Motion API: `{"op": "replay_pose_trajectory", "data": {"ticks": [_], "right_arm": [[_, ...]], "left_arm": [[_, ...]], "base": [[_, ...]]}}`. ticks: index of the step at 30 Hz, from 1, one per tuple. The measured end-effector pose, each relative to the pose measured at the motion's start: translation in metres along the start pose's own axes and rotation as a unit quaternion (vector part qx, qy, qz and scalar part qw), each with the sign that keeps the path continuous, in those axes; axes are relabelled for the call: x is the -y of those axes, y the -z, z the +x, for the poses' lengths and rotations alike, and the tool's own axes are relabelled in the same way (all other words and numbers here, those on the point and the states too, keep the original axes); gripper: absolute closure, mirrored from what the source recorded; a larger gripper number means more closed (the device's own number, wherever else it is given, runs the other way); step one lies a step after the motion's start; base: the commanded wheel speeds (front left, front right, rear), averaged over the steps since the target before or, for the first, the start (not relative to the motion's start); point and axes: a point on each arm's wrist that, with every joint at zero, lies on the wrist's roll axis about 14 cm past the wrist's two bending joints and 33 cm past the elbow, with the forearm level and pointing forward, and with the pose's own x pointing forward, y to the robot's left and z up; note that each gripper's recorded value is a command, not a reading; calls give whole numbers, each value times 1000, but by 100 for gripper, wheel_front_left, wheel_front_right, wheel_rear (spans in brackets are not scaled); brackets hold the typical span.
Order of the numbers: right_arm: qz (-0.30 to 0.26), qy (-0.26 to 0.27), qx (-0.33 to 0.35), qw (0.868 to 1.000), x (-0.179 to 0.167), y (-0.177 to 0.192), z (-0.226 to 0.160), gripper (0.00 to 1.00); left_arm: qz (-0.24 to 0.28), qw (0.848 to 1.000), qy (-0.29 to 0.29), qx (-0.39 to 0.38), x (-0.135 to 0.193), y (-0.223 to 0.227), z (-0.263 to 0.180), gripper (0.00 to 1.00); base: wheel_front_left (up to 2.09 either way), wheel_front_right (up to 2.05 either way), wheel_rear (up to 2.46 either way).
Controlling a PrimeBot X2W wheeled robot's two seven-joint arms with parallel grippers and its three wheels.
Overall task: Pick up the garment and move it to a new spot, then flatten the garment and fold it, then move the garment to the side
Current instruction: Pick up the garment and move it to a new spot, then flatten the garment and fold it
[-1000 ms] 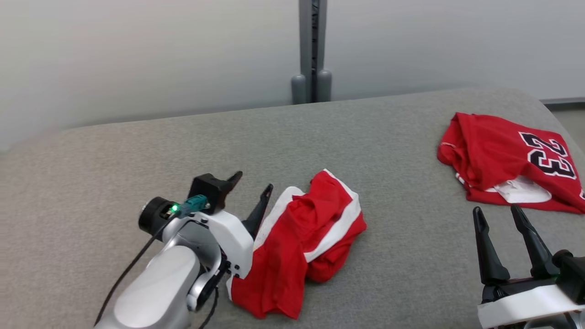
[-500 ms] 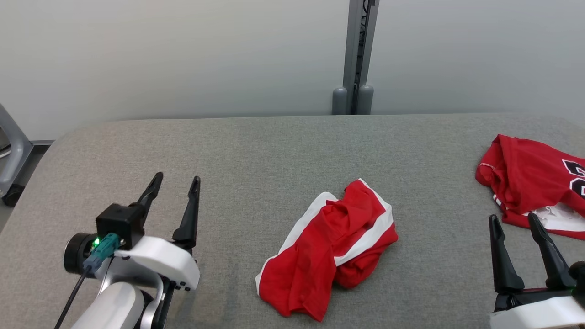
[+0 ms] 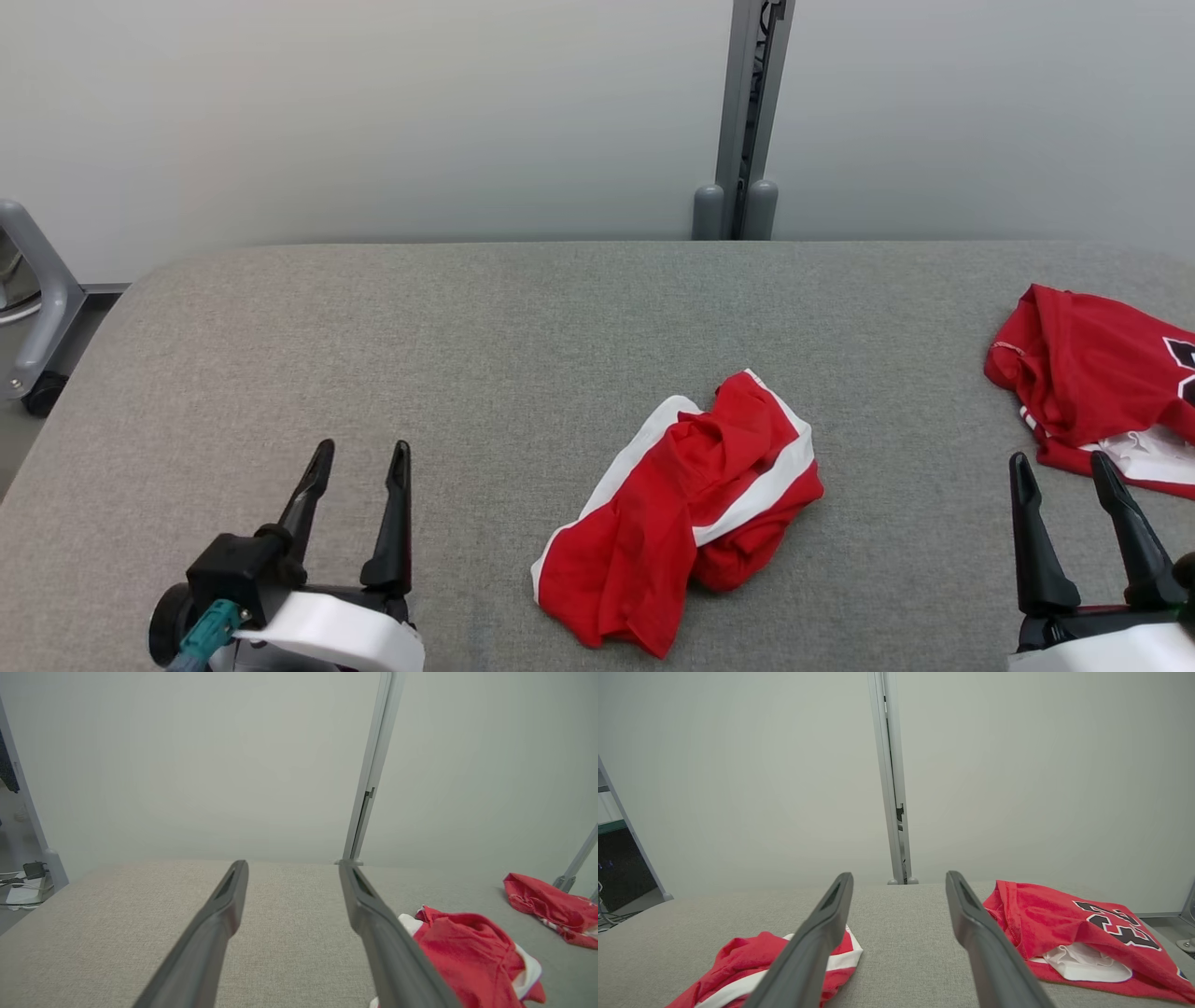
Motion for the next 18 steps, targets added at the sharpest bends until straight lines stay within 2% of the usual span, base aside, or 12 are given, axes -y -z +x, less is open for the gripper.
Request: {"op": "replay_pose_trajectory", "data": {"ticks": [18], "right_arm": [[-1,2,5,1000,1,-4,-1,0]], "left_arm": [[-6,1000,-5,6,-2,2,-9,0]], "base": [[0,0,0]]}}
